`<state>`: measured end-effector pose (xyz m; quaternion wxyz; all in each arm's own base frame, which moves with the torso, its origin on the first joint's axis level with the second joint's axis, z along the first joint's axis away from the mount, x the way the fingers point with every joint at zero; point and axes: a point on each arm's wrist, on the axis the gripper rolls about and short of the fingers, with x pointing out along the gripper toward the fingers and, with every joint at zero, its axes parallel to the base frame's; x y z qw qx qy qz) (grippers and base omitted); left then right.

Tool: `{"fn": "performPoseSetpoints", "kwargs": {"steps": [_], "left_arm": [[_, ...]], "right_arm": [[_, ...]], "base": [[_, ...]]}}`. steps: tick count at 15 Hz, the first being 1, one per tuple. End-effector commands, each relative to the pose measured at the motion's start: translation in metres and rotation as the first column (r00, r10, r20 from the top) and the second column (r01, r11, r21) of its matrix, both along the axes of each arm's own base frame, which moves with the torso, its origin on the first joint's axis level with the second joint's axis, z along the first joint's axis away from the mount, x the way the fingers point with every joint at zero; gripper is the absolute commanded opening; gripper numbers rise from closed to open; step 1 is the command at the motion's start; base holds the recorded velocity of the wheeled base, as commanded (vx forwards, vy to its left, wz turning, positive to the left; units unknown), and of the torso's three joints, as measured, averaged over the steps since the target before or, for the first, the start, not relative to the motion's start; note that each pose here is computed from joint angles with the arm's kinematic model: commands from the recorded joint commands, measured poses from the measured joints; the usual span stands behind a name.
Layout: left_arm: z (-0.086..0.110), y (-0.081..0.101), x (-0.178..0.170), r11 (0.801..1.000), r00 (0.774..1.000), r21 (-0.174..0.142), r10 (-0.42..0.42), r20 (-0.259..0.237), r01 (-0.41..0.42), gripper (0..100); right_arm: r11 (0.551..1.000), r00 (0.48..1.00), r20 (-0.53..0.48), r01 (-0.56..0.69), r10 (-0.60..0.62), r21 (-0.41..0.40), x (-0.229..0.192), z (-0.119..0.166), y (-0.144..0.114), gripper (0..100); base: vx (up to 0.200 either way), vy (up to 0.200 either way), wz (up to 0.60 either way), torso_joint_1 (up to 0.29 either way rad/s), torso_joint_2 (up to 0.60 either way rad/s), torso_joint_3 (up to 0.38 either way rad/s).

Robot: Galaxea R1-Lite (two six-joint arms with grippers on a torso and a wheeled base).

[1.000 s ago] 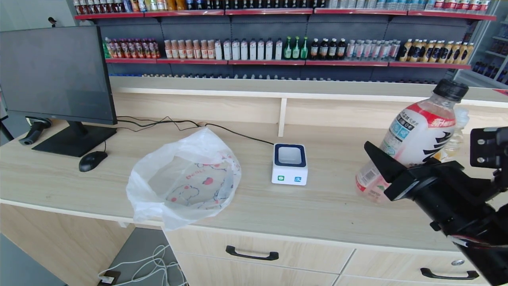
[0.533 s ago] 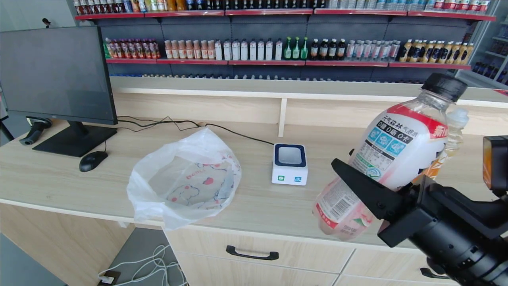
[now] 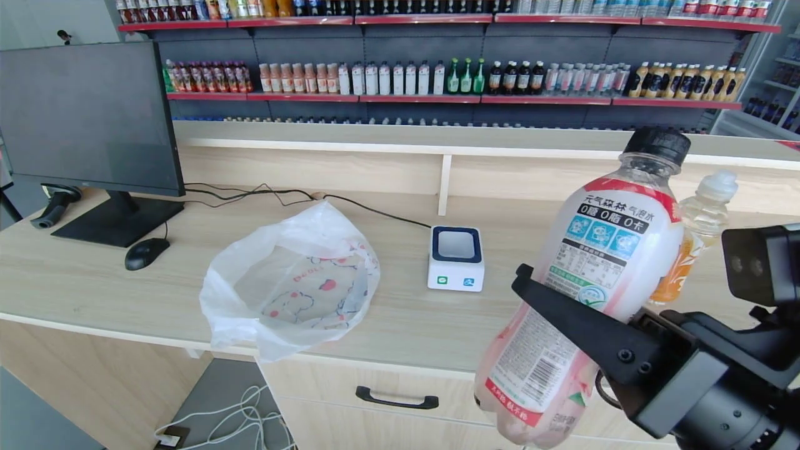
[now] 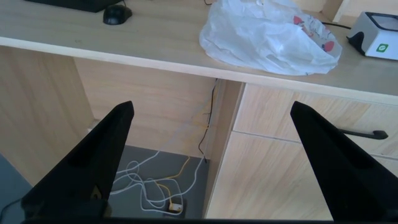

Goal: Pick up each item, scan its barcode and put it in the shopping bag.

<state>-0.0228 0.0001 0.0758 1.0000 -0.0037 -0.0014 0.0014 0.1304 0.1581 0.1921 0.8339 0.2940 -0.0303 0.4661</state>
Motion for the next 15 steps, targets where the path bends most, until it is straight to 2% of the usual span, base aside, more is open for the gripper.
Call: {"fn": "performPoseSetpoints", "kwargs": {"steps": [1,7,8,15], "left_arm": [[0.000,0.000,0.000,1.000,1.000,0.001,0.000,0.000,0.000,100],[0.000,0.000,0.000,1.000,1.000,0.020,-0.001,-0.001,0.001,100],[0.000,0.000,0.000,1.000,1.000,0.015,0.000,0.002,0.000,100],[0.000,0.000,0.000,1.000,1.000,0.014,0.000,-0.001,0.000,100]], "right_arm": [[0.997,0.998,-0.027,-0.058,0.060,0.050,-0.008,0.005,0.003,0],[0.980,0.983,-0.114,-0.129,0.147,0.153,-0.008,0.011,0.013,0],[0.978,0.980,-0.129,-0.132,0.154,0.164,-0.007,0.011,0.014,0],[0.977,0.979,-0.134,-0.133,0.156,0.166,-0.003,0.011,0.020,0]], "base": [[0.000,0.000,0.00,0.000,0.00,0.000],[0.000,0.000,0.00,0.000,0.00,0.000],[0.000,0.000,0.00,0.000,0.00,0.000],[0.000,0.000,0.00,0.000,0.00,0.000]]}}
